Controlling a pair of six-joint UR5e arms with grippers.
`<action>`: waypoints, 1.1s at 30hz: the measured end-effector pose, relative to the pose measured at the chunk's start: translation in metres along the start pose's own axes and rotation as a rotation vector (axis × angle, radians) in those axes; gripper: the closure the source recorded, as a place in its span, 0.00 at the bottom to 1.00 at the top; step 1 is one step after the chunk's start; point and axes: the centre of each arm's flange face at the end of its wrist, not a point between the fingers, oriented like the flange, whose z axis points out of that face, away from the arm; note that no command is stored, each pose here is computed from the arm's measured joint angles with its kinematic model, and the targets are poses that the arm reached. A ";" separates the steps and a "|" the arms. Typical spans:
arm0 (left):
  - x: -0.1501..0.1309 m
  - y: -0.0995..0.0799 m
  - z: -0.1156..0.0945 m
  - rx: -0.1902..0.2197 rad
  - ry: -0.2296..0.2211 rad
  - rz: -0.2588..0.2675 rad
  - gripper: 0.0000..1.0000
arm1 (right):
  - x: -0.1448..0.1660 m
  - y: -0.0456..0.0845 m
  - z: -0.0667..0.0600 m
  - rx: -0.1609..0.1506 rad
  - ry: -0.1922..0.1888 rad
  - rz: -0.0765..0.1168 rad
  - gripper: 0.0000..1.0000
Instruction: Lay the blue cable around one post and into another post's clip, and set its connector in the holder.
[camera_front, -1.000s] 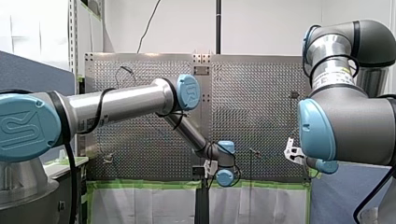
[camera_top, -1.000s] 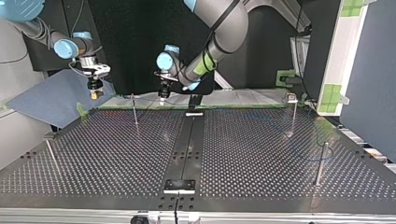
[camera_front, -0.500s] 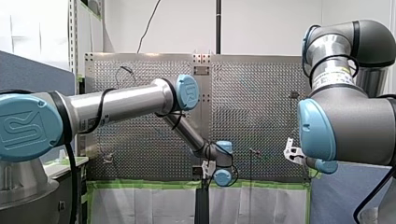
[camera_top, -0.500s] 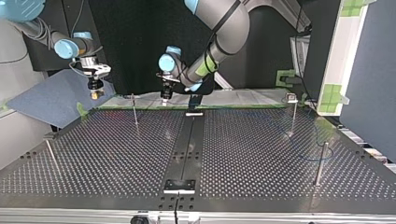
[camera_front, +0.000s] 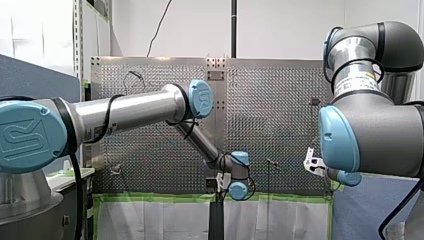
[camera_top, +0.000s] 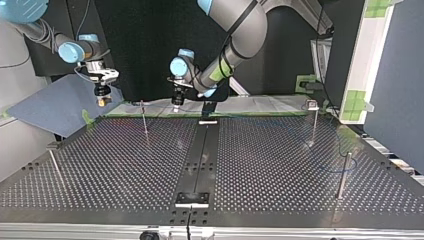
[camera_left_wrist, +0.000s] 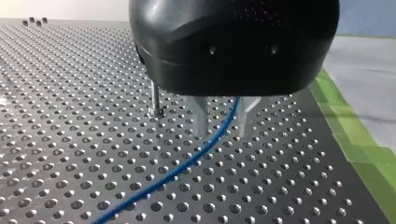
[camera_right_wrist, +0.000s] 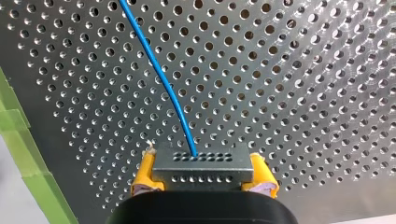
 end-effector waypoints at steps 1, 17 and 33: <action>0.000 0.000 0.000 0.001 0.001 0.000 0.71 | 0.000 0.000 0.000 0.000 0.000 0.000 1.00; 0.000 -0.004 -0.002 0.029 0.002 0.002 0.90 | 0.000 -0.001 0.000 0.002 0.001 -0.001 1.00; 0.002 -0.007 -0.005 0.036 0.005 0.004 1.00 | 0.000 -0.001 0.000 0.002 0.000 -0.001 1.00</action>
